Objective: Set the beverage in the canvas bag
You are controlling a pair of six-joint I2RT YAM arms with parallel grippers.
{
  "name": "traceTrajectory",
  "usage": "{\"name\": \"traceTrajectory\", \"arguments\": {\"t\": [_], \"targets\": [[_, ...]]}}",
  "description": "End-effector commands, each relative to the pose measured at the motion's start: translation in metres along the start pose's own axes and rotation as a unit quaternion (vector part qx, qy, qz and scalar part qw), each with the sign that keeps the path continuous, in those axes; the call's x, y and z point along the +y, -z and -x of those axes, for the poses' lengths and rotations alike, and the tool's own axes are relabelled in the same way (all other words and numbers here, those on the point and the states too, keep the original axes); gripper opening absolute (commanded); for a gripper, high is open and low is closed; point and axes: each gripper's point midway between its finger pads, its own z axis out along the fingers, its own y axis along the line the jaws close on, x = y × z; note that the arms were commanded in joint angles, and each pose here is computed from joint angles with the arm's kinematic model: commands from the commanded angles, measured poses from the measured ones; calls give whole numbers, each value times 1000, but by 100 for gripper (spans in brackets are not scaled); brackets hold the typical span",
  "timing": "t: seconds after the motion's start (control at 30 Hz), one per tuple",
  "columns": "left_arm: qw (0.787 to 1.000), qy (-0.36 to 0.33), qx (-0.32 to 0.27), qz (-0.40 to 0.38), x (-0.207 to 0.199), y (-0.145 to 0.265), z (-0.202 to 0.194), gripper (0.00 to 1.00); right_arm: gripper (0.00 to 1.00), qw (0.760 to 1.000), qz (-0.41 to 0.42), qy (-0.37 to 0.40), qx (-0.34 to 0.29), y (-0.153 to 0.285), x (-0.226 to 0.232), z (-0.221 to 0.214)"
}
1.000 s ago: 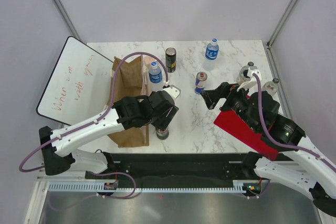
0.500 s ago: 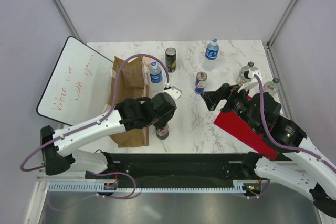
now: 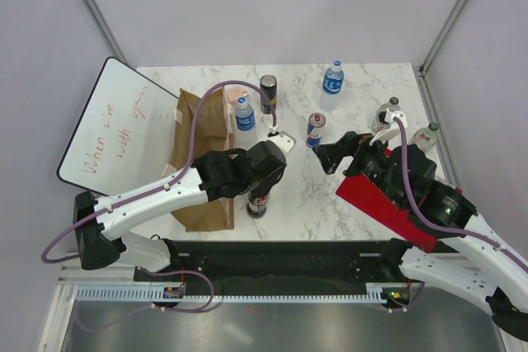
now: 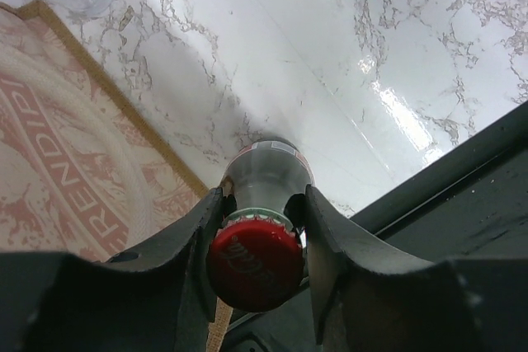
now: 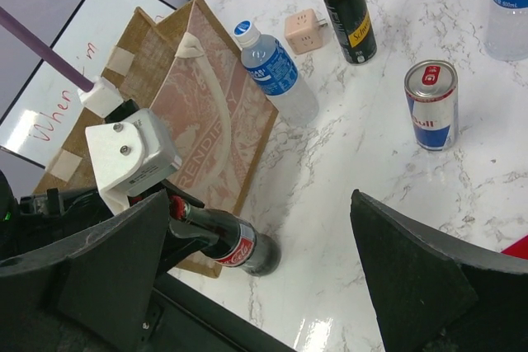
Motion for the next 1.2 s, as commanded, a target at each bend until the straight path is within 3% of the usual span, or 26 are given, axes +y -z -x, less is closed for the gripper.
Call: {"name": "traceTrajectory", "arguments": {"t": [0.0,0.2,1.17], "targets": [[999,-10,-29,-17,-14,-1,28,2,98,1000,9,4,-10,-2,3,3],[998,-13,-60,-20,-18,1,53,2,98,1000,-10,20,-12,-4,-7,0],[995,14,-91,-40,-17,26,62,2,98,999,-37,14,-30,-1,-20,1]]}}
